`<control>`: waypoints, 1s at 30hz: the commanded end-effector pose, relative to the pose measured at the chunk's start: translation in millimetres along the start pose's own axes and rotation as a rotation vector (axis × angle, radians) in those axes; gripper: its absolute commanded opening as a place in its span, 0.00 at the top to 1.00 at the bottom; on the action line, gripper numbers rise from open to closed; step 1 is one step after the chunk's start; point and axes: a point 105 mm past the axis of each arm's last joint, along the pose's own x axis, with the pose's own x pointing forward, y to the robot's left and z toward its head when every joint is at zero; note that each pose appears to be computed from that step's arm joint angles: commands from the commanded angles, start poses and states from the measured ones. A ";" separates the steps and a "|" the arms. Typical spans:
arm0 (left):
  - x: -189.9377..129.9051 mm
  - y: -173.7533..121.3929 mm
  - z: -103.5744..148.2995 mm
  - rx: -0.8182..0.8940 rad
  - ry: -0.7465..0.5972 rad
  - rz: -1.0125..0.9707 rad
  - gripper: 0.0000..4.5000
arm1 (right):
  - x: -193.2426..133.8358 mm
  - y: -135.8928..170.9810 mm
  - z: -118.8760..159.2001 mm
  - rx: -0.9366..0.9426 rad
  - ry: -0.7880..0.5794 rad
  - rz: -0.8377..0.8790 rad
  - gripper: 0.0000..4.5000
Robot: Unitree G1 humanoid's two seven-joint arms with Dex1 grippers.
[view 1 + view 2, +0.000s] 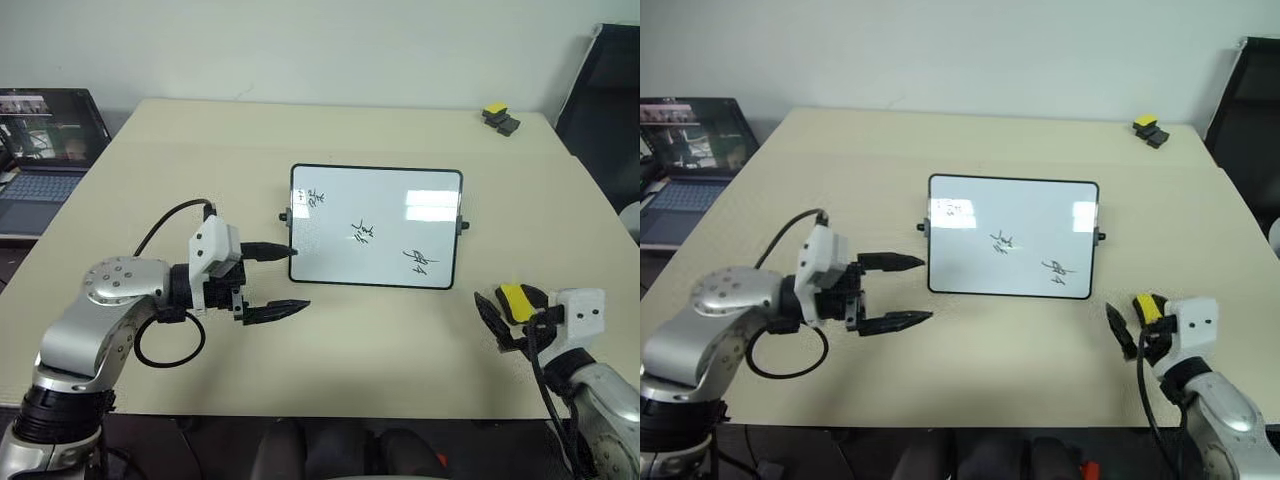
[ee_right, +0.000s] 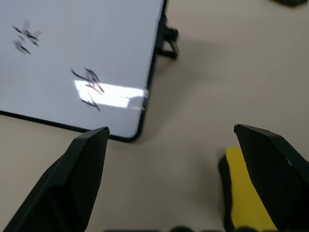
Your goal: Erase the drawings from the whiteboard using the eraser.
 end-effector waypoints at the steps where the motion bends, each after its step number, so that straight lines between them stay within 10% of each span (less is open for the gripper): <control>1: 3.0 -6.9 7.1 0.054 0.014 -0.063 0.00 | 1.0 -18.5 18.3 -0.004 -0.014 -0.056 0.00; 30: 13.4 -17.8 5.9 0.079 0.042 -0.124 0.00 | 22.1 -44.6 2.2 0.043 0.270 0.019 0.00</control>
